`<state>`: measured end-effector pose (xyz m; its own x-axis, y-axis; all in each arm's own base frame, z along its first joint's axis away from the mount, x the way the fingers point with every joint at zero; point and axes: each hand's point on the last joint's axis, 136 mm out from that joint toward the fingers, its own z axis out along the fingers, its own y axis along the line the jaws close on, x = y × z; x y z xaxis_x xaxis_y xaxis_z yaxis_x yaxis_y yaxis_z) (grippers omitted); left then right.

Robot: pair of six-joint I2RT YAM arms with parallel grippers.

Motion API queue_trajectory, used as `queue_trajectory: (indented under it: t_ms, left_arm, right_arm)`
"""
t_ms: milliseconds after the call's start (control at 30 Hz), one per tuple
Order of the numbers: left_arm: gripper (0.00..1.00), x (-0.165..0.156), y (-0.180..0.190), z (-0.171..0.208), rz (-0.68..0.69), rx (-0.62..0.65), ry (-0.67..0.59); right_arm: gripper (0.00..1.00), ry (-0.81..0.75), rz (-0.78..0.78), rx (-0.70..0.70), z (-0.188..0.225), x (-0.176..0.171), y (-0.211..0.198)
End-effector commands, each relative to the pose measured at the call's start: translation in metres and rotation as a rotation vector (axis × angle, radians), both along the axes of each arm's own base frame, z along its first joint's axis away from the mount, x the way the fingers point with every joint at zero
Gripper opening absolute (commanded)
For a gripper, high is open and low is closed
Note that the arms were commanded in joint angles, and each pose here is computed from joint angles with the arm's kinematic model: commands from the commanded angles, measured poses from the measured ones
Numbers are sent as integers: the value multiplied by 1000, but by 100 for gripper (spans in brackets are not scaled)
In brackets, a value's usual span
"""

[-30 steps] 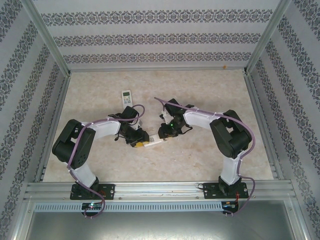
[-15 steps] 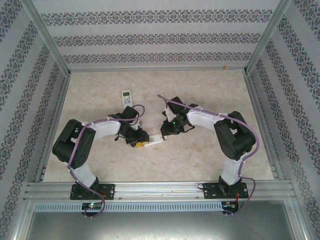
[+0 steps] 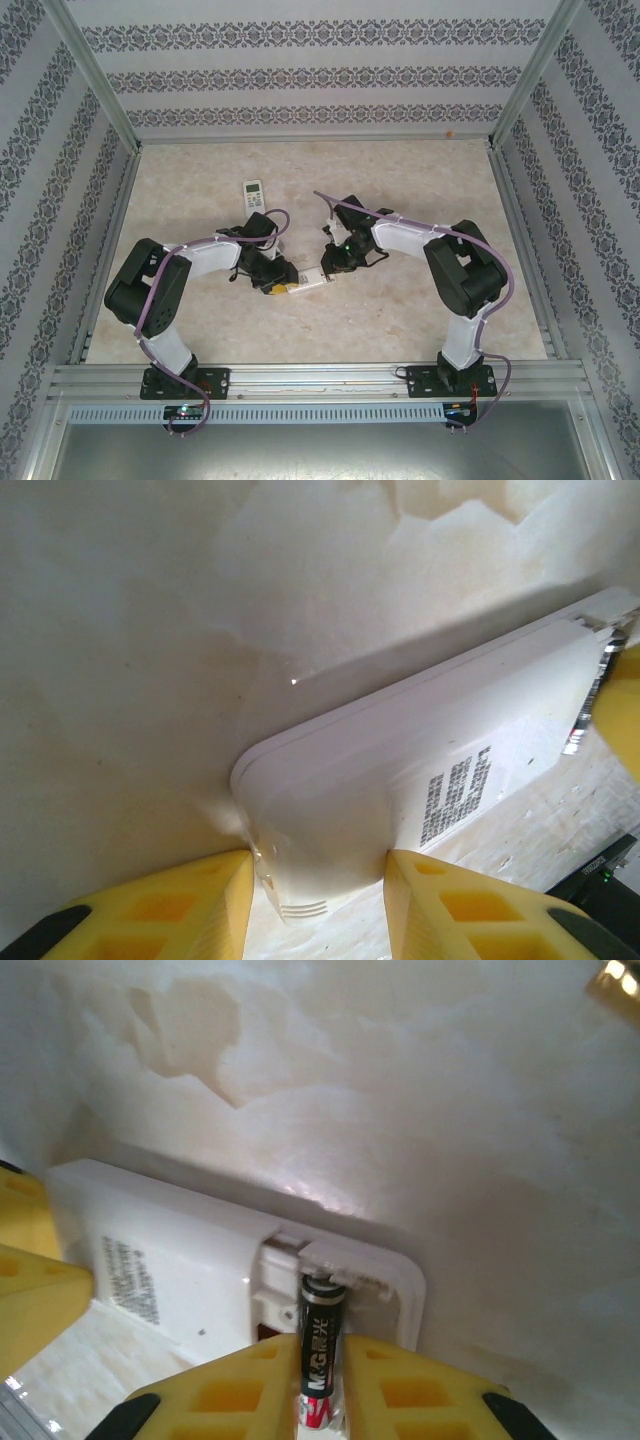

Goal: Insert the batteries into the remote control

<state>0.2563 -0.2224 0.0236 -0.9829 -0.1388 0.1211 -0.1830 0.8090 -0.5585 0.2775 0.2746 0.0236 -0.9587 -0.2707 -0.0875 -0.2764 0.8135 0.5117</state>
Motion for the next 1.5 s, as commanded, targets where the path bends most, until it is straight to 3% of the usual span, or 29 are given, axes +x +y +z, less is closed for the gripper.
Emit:
queue_trajectory:
  t_ms: [0,233,367,533,700,800,967,1100,1233,1467]
  left_arm:
    - [40,-3,3,-19,-8,62,9]
    - [40,-3,4,-19,-9,71,7]
    - [42,-2,7,-18,-17,94,-2]
    - [47,3,12,-4,-20,120,-51]
    - [61,16,28,37,-20,184,-208]
    - [67,28,30,72,-22,179,-340]
    - [75,46,19,130,-22,67,-579]
    - [78,50,17,154,6,13,-691]
    - [80,46,18,159,22,-12,-717]
    - [82,39,20,150,17,-5,-681]
  right_arm:
    - [19,37,49,-30,-12,-12,5]
    - [19,9,48,-54,-6,-10,3]
    - [32,-35,-24,-6,30,7,-5]
    - [41,-115,-203,87,82,40,-25]
    - [46,-222,-551,-19,103,84,-80]
    - [47,-203,-646,-66,96,99,-94]
    - [42,-172,-537,-97,74,110,-74]
    - [43,-282,-220,-191,53,112,-54]
    - [44,-278,54,-261,33,105,-45]
    - [44,-243,178,-327,17,106,-42]
